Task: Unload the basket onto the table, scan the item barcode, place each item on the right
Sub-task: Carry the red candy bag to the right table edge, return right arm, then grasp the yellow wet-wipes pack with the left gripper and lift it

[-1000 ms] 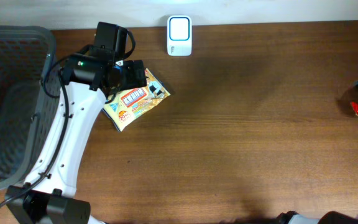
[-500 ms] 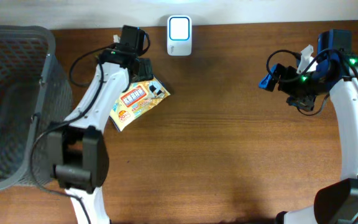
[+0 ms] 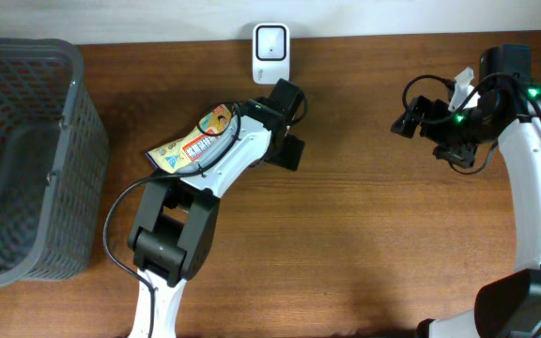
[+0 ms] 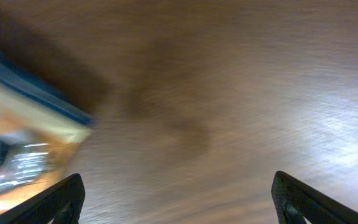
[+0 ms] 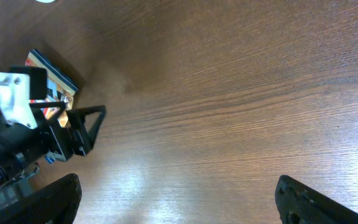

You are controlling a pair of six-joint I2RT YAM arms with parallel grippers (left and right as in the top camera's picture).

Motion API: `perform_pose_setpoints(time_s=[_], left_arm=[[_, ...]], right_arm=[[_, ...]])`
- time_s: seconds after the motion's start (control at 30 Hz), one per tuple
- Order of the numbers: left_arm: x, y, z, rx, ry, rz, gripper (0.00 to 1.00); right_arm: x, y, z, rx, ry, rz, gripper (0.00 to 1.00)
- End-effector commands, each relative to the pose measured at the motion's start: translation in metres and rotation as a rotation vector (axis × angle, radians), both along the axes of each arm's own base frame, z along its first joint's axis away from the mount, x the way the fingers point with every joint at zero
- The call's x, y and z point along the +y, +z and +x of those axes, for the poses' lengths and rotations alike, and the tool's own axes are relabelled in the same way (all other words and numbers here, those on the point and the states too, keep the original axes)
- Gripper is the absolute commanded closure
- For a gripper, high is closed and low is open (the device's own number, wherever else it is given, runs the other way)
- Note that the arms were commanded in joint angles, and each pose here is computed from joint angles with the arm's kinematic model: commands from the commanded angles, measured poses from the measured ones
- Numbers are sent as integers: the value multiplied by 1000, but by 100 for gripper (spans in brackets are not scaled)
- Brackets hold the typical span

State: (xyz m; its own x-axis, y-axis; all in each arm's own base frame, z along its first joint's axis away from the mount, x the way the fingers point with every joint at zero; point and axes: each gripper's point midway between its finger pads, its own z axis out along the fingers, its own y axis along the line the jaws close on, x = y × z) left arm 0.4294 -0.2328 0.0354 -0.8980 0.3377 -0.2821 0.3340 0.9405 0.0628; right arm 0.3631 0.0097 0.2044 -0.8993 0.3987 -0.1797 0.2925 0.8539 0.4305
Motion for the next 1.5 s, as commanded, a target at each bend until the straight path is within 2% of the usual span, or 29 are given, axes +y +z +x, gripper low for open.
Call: perform_pose_setpoints(time_s=[0.0,0.1,0.17,0.27,0.37,0.47,0.53,0.63,0.67,0.7,0.73,0.8,0.87,0.93,0.97,1.0,1.03,1.1,1.17,1.23,1.3,1.37,1.47], left_arm=[[71,24,38,-211,125,359,4],[80,19,46,-232,143,385,4],[77,-15,42,-161,60,420,2],[89,-32,49,-160,83,456,0],[97,-37,51,-136,91,431,5],[30,-63,13,94,-116,57,7],[-14,-63,-10,170,-214,-109,9],[-37,-63,-32,210,-279,-124,20],[-35,-64,-33,199,-291,-81,20],[-23,-65,-25,159,-265,9,21],[-5,-60,-16,121,-220,106,26],[-2,-35,-5,110,-186,96,30],[5,21,22,34,-118,67,32],[45,59,51,-75,75,113,24],[78,64,63,-113,184,165,25],[118,57,72,-113,284,204,29],[135,51,74,-101,316,210,34],[179,30,77,-51,395,235,37],[199,8,76,-2,431,244,38],[180,-17,67,109,372,116,40],[136,-32,52,231,269,-74,41],[81,-29,37,291,114,-225,40],[54,-22,32,289,60,-238,36]], right_arm=[[0,-1,-2,1,11,-12,2],[0,-1,-2,1,11,-12,1],[0,-1,-2,1,11,-12,2],[0,-1,-2,1,11,-12,2],[0,-1,-2,1,11,-12,2],[0,-1,-2,1,11,-12,2],[0,-1,-2,1,11,-12,2],[0,-1,-2,1,11,-12,2],[0,-1,-2,1,11,-12,2],[0,-1,-2,1,11,-12,2],[0,-1,-2,1,11,-12,2],[0,-1,-2,1,11,-12,2],[0,-1,-2,1,11,-12,2],[0,-1,-2,1,11,-12,2],[0,-1,-2,1,11,-12,2],[0,-1,-2,1,11,-12,2],[0,-1,-2,1,11,-12,2],[0,-1,-2,1,11,-12,2],[0,-1,-2,1,11,-12,2],[0,-1,-2,1,11,-12,2],[0,-1,-2,1,11,-12,2],[0,-1,-2,1,11,-12,2],[0,-1,-2,1,11,-12,1]])
